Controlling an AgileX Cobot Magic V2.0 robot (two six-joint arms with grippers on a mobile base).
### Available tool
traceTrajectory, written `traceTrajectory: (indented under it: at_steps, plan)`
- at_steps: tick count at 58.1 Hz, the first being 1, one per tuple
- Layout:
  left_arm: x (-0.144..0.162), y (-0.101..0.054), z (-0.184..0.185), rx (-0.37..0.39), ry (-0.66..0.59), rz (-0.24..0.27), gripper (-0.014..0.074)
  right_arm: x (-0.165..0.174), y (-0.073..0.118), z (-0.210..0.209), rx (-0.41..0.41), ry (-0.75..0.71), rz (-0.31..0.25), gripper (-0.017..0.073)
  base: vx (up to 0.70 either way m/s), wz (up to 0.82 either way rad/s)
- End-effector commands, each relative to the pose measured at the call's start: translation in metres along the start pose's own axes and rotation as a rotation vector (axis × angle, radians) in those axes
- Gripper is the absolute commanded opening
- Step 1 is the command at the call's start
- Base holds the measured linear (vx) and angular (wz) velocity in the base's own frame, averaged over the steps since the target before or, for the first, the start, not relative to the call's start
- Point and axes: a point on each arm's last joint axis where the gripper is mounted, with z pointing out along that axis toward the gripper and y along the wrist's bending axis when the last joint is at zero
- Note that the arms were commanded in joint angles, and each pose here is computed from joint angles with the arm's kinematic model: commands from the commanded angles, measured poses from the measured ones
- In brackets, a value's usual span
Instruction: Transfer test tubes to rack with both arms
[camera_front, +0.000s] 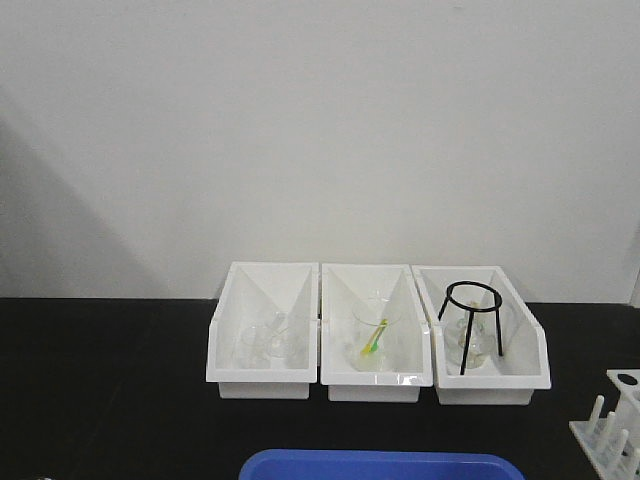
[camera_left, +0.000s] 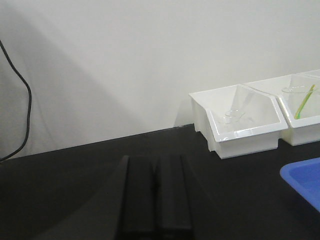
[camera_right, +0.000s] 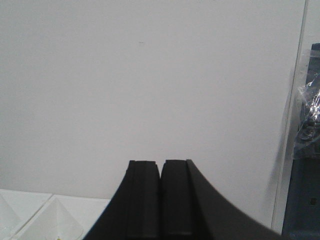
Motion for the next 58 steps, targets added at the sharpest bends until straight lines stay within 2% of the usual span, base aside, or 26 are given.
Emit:
traceTrajectory:
  at_steps: [1, 33, 36, 40, 43, 47, 48, 53, 58]
  plan:
    - [0.001, 0.001, -0.001, -0.019, -0.068, -0.010, -0.0021, -0.014, 0.001, -0.001, -0.014, -0.054, 0.002, -0.0008, 0.00, 0.00]
    - [0.001, 0.001, -0.001, -0.019, -0.068, -0.010, -0.0021, -0.014, 0.001, -0.001, -0.009, -0.053, -0.007, -0.0008, 0.00, 0.00]
    - [0.001, 0.001, -0.001, -0.019, -0.068, -0.010, -0.0021, -0.015, 0.001, -0.001, -0.005, -0.064, 0.025, -0.0008, 0.00, 0.00]
    - [0.001, 0.001, -0.001, -0.019, -0.068, -0.010, -0.0021, -0.018, 0.000, -0.002, -0.001, -0.099, 0.122, -0.0008, 0.00, 0.00]
    - [0.001, 0.001, -0.001, -0.019, -0.068, -0.010, -0.0021, -0.018, -0.002, -0.002, 0.010, -0.117, 0.169, -0.0008, 0.00, 0.00]
    - [0.001, 0.001, -0.001, -0.019, -0.068, -0.010, -0.0021, -0.008, -0.004, -0.003, 0.035, -0.121, 0.189, -0.0008, 0.00, 0.00]
    - [0.001, 0.001, -0.001, -0.019, -0.068, -0.010, -0.0021, -0.002, -0.004, -0.003, 0.043, -0.113, 0.175, -0.0008, 0.00, 0.00]
    - [0.001, 0.001, -0.001, -0.019, -0.068, -0.010, -0.0021, 0.018, -0.007, -0.009, 0.098, -0.110, 0.228, -0.0008, 0.00, 0.00]
    - [0.001, 0.001, -0.001, -0.019, -0.068, -0.010, -0.0021, 0.039, -0.008, -0.021, 0.162, -0.104, 0.237, -0.0008, 0.00, 0.00]
